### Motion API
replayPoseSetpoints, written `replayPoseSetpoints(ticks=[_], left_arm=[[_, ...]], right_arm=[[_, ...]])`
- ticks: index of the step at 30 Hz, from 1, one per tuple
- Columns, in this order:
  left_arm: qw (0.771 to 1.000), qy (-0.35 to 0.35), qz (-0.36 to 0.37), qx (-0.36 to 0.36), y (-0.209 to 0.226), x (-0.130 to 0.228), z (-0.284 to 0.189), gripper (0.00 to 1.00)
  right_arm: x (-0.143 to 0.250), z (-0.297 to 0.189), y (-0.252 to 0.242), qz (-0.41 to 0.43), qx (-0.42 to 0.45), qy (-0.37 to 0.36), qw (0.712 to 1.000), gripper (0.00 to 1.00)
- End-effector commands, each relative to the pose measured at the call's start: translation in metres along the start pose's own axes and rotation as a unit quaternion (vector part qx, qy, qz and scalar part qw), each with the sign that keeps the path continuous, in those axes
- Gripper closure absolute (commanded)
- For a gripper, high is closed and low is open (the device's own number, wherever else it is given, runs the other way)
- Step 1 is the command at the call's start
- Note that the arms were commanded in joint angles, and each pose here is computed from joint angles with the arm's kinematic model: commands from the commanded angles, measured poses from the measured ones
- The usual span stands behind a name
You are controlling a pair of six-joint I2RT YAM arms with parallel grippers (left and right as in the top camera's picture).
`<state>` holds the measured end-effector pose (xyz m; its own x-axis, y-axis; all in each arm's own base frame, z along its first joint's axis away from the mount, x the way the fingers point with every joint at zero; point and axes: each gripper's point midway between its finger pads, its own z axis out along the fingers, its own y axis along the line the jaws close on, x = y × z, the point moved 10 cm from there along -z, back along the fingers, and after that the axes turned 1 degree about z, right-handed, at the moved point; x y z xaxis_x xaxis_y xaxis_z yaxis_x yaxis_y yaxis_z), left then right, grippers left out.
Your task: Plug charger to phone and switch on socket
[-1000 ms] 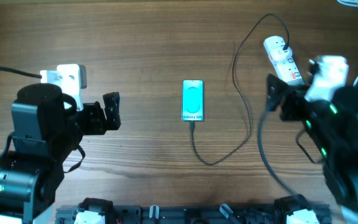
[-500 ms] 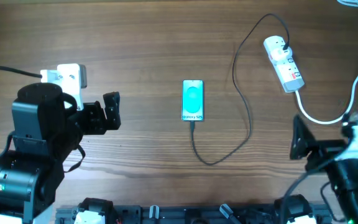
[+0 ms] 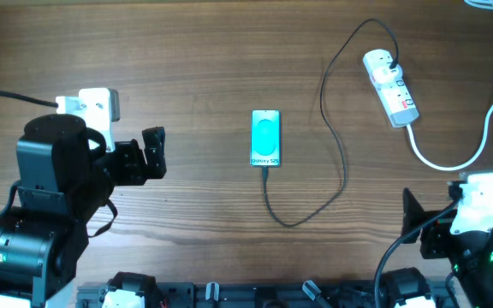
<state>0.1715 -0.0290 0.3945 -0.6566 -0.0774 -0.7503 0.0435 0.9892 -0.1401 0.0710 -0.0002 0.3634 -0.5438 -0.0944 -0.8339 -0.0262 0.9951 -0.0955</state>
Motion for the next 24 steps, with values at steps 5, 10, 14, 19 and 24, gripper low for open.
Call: replayPoseSetpoints(ticks=[5, 10, 14, 19, 24], left_arm=[[1.0, -0.004, -0.002, -0.007, 0.001, 0.0, -0.001, 0.0], [1.0, -0.004, -0.002, -0.007, 0.001, 0.0, -0.001, 0.0], [1.0, -0.004, -0.002, -0.007, 0.001, 0.0, -0.001, 0.0], [1.0, -0.004, -0.002, -0.007, 0.001, 0.0, -0.001, 0.0], [1.0, -0.004, -0.002, -0.007, 0.001, 0.0, -0.001, 0.0]], right_arm=[[0.009, -0.02, -0.007, 0.035, 0.038, -0.14, 0.989, 0.0], [0.023, 0.013, -0.005, 0.048, 0.054, -0.281, 0.957, 0.0], [0.039, 0.063, -0.001, 0.051, 0.052, -0.373, 0.925, 0.0], [0.064, 0.112, 0.007, 0.054, 0.019, -0.396, 0.916, 0.0], [0.081, 0.133, 0.006, 0.077, 0.016, -0.371, 0.925, 0.0]])
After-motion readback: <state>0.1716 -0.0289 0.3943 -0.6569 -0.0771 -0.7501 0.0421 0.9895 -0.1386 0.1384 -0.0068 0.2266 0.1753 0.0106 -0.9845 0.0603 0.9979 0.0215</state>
